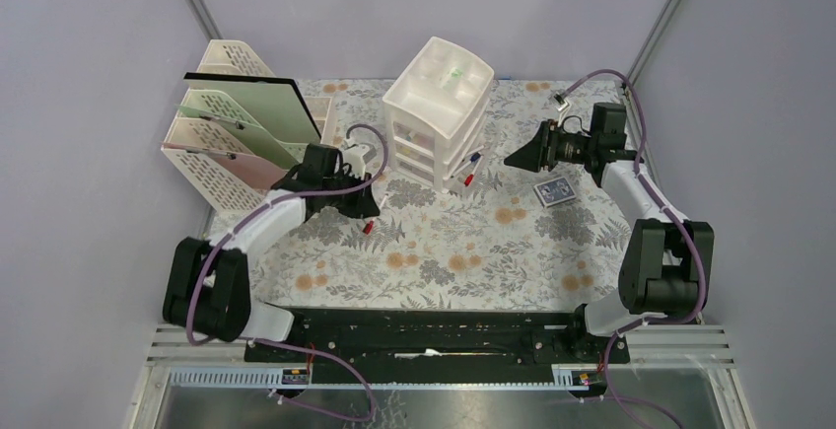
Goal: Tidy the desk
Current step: Pick up the stationery from the center of the board, then place the stationery in the drawer.
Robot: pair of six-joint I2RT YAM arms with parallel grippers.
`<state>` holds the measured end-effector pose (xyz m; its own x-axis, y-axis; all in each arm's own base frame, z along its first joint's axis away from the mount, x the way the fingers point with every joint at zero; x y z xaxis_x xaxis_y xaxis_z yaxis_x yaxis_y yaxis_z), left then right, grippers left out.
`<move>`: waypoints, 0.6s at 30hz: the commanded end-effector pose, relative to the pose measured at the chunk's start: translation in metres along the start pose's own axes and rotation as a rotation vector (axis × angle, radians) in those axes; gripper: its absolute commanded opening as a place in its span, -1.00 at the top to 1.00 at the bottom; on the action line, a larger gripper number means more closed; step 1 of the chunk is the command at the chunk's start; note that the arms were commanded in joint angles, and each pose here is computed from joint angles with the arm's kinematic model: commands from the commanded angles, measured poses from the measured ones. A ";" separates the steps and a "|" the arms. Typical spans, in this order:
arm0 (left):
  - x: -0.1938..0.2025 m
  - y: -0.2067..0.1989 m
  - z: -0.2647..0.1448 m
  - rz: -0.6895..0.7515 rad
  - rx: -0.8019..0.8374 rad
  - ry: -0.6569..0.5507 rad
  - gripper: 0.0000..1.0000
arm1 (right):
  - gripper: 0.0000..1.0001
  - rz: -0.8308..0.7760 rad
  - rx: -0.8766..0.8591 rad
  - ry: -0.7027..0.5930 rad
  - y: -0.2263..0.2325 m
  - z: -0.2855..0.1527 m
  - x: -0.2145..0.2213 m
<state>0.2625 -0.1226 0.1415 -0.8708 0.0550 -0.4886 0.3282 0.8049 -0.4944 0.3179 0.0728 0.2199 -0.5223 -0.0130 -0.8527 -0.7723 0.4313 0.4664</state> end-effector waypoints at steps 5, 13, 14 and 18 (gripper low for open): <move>0.008 -0.065 -0.029 -0.120 0.491 -0.239 1.00 | -0.16 -0.098 -0.219 -0.006 0.045 0.014 0.007; -0.007 -0.127 -0.041 -0.109 0.702 -0.377 1.00 | -0.23 -0.088 -0.343 0.020 0.078 0.041 0.008; -0.008 -0.136 -0.039 -0.106 0.720 -0.381 1.00 | -0.23 -0.081 -0.355 0.021 0.081 0.044 0.006; -0.017 -0.165 -0.024 -0.110 0.741 -0.387 1.00 | -0.25 -0.053 -0.372 -0.002 0.089 0.048 -0.001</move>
<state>0.2010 -0.2126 0.2114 -0.8282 -0.2218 -0.5148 0.4507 0.2826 -0.8468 0.2706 0.1462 0.2279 -0.5140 -0.0648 -0.8554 -0.8545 0.1263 0.5039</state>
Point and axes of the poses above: each gripper's point midway between its finger pads, its own z axis out along the fingers, its own y axis along the line the jaws close on, x = y × z, the point moved 8 cm from there along -z, back along the fingers, and after that the axes turned 14 degrees about -z, right-handed, at the moved point
